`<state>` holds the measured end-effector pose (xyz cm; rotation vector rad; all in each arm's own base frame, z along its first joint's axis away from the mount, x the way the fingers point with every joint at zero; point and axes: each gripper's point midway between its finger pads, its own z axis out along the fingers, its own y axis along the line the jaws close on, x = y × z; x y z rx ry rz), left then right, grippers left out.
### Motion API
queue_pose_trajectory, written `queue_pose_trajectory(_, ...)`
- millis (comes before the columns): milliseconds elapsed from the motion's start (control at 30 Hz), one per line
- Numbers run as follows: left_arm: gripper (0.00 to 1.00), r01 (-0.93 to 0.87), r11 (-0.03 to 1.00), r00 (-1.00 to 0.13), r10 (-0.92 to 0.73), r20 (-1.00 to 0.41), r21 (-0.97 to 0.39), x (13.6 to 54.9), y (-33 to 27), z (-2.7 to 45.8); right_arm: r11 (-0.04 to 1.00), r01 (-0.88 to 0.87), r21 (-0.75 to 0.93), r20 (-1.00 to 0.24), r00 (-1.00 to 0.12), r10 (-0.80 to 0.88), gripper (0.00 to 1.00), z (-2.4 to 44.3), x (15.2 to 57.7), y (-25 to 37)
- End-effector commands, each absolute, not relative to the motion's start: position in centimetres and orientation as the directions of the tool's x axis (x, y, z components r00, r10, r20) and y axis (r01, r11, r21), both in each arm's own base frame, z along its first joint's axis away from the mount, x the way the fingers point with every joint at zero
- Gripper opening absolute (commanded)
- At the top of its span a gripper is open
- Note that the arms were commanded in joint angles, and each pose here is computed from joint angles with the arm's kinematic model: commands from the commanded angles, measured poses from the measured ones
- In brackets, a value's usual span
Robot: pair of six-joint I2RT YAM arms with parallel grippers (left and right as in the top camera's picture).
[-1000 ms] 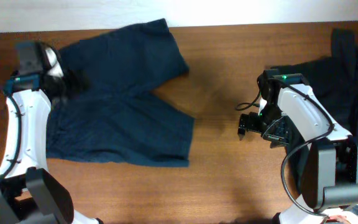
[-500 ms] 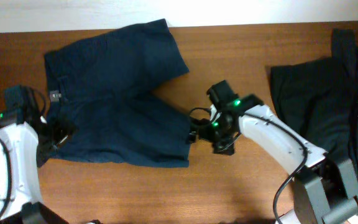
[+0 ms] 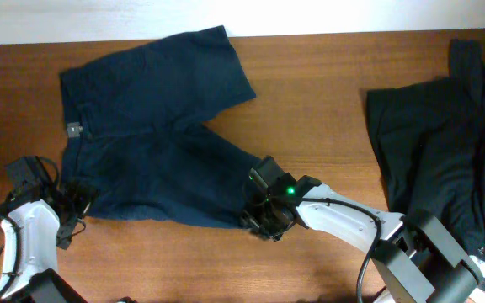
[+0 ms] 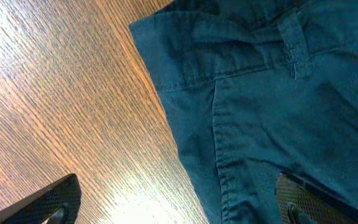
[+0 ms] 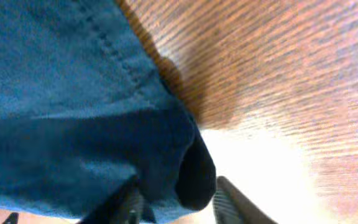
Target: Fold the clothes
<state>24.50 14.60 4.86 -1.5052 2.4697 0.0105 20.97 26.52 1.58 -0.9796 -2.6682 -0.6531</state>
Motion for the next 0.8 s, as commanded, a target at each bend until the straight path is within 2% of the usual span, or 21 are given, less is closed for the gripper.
queue_pose_trajectory(0, 0.99, -0.880, 0.457, -0.428, -0.880, -0.204, -0.126, 24.2, 14.3, 4.8, 0.672, 0.669, 0.316, 0.276, -0.743, 0.610, 0.04, 0.9, 21.8, 25.5)
queue_pose_trajectory(167, 0.99, -0.881, 0.457, -0.434, -0.884, -0.177, -0.121, 23.7, 13.9, 4.6, 0.716, 0.646, 0.266, 0.123, -0.759, 0.639, 0.04, 0.0, 24.2, 21.0)
queue_pose_trajectory(233, 0.99, -0.881, 0.455, -0.443, -0.890, -0.112, -0.129, 22.7, 12.4, 3.5, 0.735, 0.613, 0.290, 0.115, -0.784, 0.609, 0.04, 0.1, 25.8, 19.0)
queue_pose_trajectory(300, 0.99, -0.880, 0.456, -0.439, -0.887, -0.141, -0.134, 22.7, 12.7, 2.4, 0.742, 0.605, 0.290, 0.126, -0.793, 0.597, 0.04, 0.1, 25.7, 18.6)
queue_pose_trajectory(367, 0.92, -0.877, 0.459, -0.424, -0.879, -0.219, -0.144, 23.4, 13.8, 1.7, 0.756, 0.598, 0.268, 0.133, -0.800, 0.586, 0.04, -0.1, 25.1, 18.4)
queue_pose_trajectory(400, 0.84, -0.872, 0.461, -0.417, -0.875, -0.244, -0.162, 23.9, 14.0, 1.6, 0.758, 0.604, 0.246, 0.143, -0.796, 0.588, 0.04, -0.2, 24.7, 18.1)
queue_pose_trajectory(467, 0.78, -0.872, 0.449, -0.400, -0.883, -0.246, -0.196, 24.3, 13.8, 1.3, 0.759, 0.605, 0.240, 0.145, -0.795, 0.588, 0.04, -0.2, 24.5, 18.0)
queue_pose_trajectory(500, 0.62, -0.865, 0.454, -0.398, -0.880, -0.258, -0.212, 24.7, 13.8, 1.2, 0.759, 0.606, 0.240, 0.147, -0.795, 0.588, 0.04, -0.2, 24.5, 18.0)
queue_pose_trajectory(533, 0.55, -0.863, 0.455, -0.396, -0.879, -0.268, -0.218, 24.9, 14.0, 1.2, 0.759, 0.606, 0.237, 0.147, -0.795, 0.589, 0.04, -0.2, 24.5, 18.0)
queue_pose_trajectory(700, 0.55, -0.869, 0.449, -0.422, -0.892, -0.163, -0.206, 23.2, 12.0, 0.3, 0.760, 0.608, 0.230, 0.150, -0.794, 0.589, 0.04, -0.2, 24.3, 17.9)
queue_pose_trajectory(767, 0.64, -0.874, 0.446, -0.426, -0.894, -0.139, -0.191, 22.7, 11.7, 0.1, 0.760, 0.608, 0.230, 0.150, -0.794, 0.589, 0.04, -0.2, 24.3, 17.9)
